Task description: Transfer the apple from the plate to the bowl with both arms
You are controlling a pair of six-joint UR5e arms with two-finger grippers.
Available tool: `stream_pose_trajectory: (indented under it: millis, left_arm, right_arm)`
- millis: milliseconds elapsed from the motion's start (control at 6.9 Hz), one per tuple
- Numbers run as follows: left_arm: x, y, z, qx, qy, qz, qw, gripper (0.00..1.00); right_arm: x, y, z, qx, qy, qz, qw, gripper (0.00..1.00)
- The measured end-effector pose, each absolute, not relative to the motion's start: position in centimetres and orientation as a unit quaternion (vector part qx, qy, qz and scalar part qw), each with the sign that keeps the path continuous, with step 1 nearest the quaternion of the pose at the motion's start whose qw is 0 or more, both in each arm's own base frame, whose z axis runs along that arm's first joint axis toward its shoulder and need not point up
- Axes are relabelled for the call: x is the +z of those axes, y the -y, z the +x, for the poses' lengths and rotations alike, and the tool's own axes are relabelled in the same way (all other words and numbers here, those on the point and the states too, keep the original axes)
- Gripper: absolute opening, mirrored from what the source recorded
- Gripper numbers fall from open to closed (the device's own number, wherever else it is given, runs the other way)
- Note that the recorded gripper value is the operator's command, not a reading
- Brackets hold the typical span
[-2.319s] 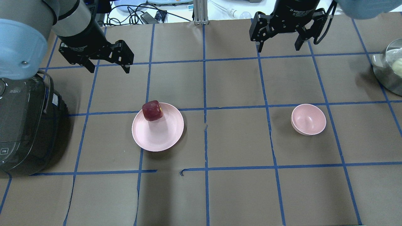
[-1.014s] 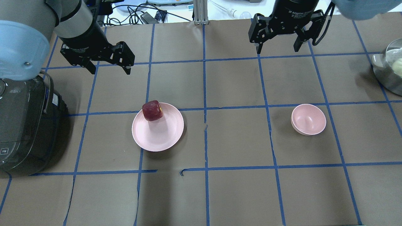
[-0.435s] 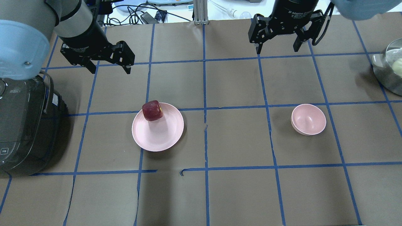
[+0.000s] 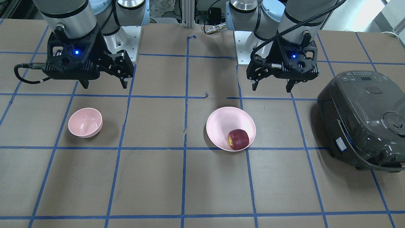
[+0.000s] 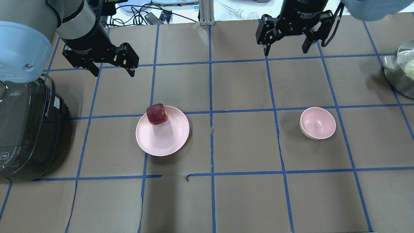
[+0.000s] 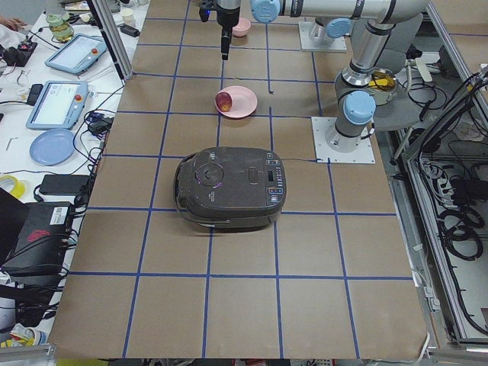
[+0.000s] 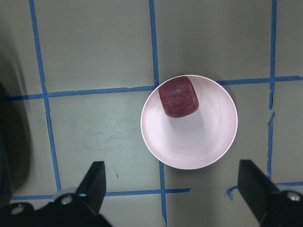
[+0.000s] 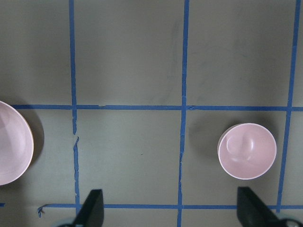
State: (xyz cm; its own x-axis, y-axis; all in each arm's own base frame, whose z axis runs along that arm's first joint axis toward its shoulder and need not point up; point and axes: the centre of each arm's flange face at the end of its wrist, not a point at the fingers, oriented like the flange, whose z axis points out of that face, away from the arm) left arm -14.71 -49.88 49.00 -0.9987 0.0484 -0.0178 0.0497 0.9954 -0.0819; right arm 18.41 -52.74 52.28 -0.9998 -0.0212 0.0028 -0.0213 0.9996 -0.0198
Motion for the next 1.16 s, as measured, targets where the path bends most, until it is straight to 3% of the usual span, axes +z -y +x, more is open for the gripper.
stream_pose_trajectory:
  millis: [580, 1159]
  left_arm:
    - [44.9, 52.9, -15.3, -0.033, -0.999, -0.024, -0.007, 0.99]
    - [31.6, 55.0, -16.7, 0.037, -0.994, -0.101, -0.022, 1.00]
  right_arm:
    - [52.1, 53.4, 16.7, 0.008, 1.000, 0.005, 0.001, 1.00]
    - [47.5, 55.4, -0.5, -0.038, 0.999, -0.009, -0.006, 1.00]
